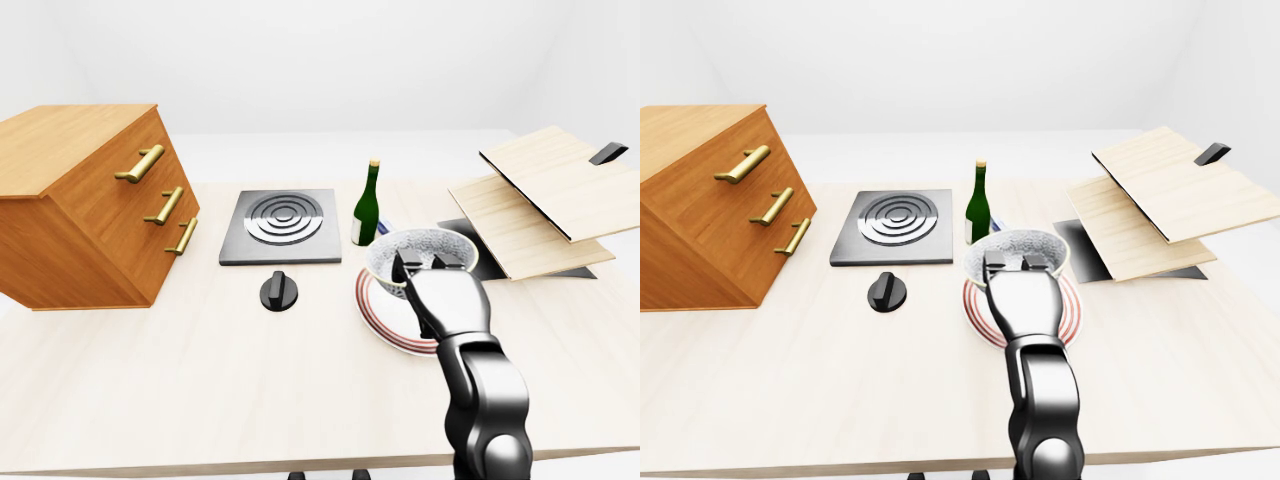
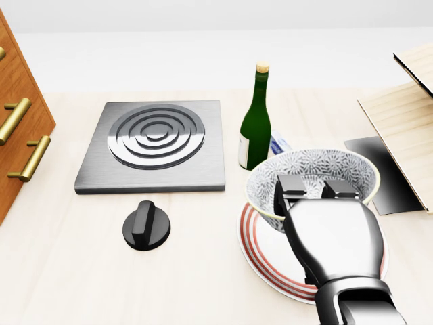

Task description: Pick up the akita bowl and put it on the plate.

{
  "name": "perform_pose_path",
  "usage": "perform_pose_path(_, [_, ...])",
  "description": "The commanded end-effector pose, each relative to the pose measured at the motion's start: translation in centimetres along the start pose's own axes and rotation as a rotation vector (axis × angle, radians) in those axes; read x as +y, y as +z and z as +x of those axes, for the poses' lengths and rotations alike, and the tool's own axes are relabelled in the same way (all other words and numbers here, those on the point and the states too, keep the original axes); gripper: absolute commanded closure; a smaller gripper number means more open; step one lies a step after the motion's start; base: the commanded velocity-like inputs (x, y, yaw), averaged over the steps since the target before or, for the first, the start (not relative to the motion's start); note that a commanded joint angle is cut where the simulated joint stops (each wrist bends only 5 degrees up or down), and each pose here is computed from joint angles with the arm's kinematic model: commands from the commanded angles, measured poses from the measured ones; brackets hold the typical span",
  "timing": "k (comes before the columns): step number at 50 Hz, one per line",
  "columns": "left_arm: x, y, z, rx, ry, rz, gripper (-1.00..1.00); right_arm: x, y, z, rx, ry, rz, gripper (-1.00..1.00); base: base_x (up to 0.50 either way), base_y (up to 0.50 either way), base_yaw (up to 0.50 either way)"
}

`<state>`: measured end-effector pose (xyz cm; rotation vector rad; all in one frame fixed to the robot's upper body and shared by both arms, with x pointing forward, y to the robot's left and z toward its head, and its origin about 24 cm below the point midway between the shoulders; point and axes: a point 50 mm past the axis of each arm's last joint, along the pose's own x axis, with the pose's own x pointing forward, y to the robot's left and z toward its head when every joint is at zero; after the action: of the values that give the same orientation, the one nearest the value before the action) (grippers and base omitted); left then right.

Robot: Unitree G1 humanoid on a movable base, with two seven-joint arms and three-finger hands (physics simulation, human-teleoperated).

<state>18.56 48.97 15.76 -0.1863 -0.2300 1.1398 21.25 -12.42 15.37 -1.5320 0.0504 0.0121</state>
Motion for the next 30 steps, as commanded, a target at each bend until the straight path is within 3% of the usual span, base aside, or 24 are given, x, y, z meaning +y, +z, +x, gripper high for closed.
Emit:
perform_pose_path(1, [0.0, 0.0, 0.0, 0.0, 0.0, -0.001, -1.0, 0.1, -0.6, 0.2, 0.006, 0.006, 0.017, 1.0, 0.0, 0.0, 0.0])
perform_pose_path(30, [0.0, 0.0, 0.0, 0.001, -0.002, -0.003, -1.0, 0.4, -1.2, 1.3, -0.031, 0.026, 0.064, 1.0, 0.0, 0.0, 0.0])
